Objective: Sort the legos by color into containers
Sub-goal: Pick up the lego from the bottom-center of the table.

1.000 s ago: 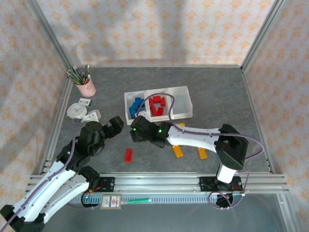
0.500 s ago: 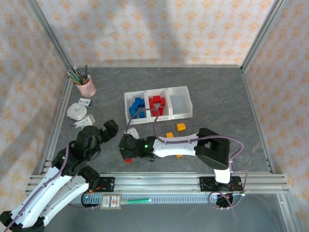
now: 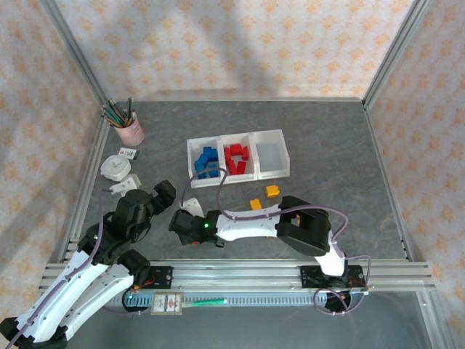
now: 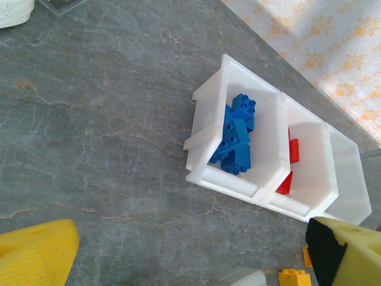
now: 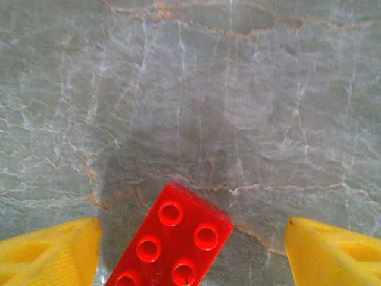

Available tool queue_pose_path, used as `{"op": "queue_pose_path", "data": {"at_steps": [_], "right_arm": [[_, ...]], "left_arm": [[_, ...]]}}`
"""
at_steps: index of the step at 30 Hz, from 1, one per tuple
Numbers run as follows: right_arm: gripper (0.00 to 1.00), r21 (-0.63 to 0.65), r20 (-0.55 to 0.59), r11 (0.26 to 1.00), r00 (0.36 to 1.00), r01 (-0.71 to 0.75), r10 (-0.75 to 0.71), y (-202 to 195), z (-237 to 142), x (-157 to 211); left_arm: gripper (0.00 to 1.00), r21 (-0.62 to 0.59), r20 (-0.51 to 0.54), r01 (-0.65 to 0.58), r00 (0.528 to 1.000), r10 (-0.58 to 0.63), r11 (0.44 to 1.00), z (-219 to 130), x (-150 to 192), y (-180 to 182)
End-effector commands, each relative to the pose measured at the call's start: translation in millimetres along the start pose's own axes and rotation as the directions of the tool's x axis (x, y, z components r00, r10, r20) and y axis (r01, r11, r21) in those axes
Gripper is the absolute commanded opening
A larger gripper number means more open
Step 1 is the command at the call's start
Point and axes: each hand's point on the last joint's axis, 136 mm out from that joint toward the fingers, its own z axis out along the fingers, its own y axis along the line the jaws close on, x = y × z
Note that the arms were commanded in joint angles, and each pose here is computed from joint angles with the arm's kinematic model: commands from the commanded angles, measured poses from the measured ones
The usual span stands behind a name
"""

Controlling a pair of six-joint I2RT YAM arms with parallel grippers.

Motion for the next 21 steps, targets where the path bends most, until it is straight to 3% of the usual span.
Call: {"op": "queue_pose_path", "data": {"at_steps": [1, 13, 21], "right_arm": [[0.76, 0.08, -0.011, 0.997, 1.0, 0.0, 0.001, -13.5, 0.9, 7.5], [0.59, 0.129, -0.019, 0.992, 1.0, 0.003, 0.0, -35.4, -17.0, 14.0], [0.45, 0.085, -0.026, 0.996, 1.0, 0.0, 0.002, -19.1, -10.2, 9.4]], "left_arm": [[0.99, -0.017, 0.035, 0.015, 0.999, -0.015, 1.0, -3.5, -8.7, 2.6], [0.99, -0.007, 0.016, 0.003, 1.0, -0.003, 1.0, 2.5, -4.6, -2.3], [0.99, 0.01, 0.026, 0.008, 1.0, -0.008, 1.0, 0.2, -8.1, -6.2]]}}
